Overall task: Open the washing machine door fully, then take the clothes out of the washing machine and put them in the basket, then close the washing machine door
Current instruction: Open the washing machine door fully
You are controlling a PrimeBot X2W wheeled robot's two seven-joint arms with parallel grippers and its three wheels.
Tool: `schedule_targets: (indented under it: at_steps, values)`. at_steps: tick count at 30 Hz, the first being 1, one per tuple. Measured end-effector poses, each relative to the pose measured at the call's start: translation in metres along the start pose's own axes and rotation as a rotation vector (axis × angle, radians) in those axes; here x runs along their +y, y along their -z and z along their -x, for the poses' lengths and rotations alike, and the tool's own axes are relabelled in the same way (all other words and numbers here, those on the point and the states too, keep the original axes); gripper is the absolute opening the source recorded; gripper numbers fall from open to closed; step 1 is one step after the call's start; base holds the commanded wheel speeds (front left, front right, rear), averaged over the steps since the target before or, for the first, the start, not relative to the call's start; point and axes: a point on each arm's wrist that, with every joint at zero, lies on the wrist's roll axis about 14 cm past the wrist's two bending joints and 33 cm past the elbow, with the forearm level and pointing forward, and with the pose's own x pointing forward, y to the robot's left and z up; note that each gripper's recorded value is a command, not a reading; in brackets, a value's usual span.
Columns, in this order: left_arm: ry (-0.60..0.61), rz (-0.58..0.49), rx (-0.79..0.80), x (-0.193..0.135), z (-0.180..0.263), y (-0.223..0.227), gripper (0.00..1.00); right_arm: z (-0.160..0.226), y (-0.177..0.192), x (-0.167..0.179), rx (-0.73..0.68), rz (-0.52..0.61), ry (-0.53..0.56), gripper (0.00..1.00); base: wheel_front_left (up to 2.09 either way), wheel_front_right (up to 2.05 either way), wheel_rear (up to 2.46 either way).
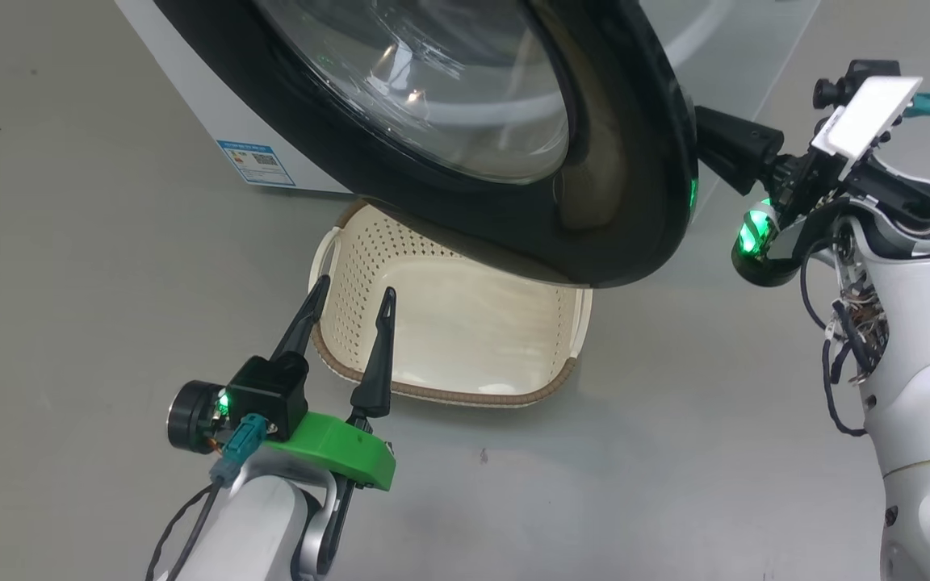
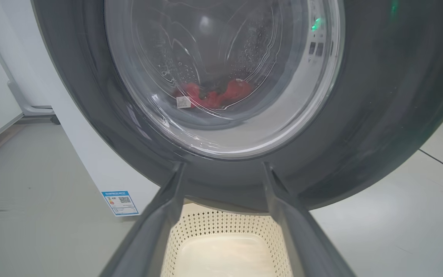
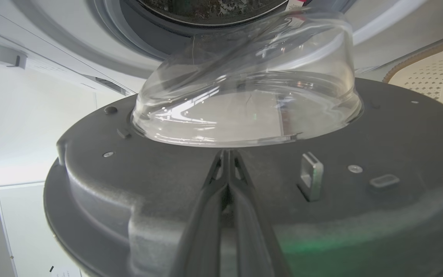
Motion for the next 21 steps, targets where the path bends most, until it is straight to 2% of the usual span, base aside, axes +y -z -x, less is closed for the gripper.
schedule_targets:
  at_steps: [21]
  values:
    - [-0.043,0.005,-0.011,0.008,0.035,-0.005,1.00,0.006,0.061,-0.002,0.067,-0.019,0.001,0.00,0.00,0.00,0.00]
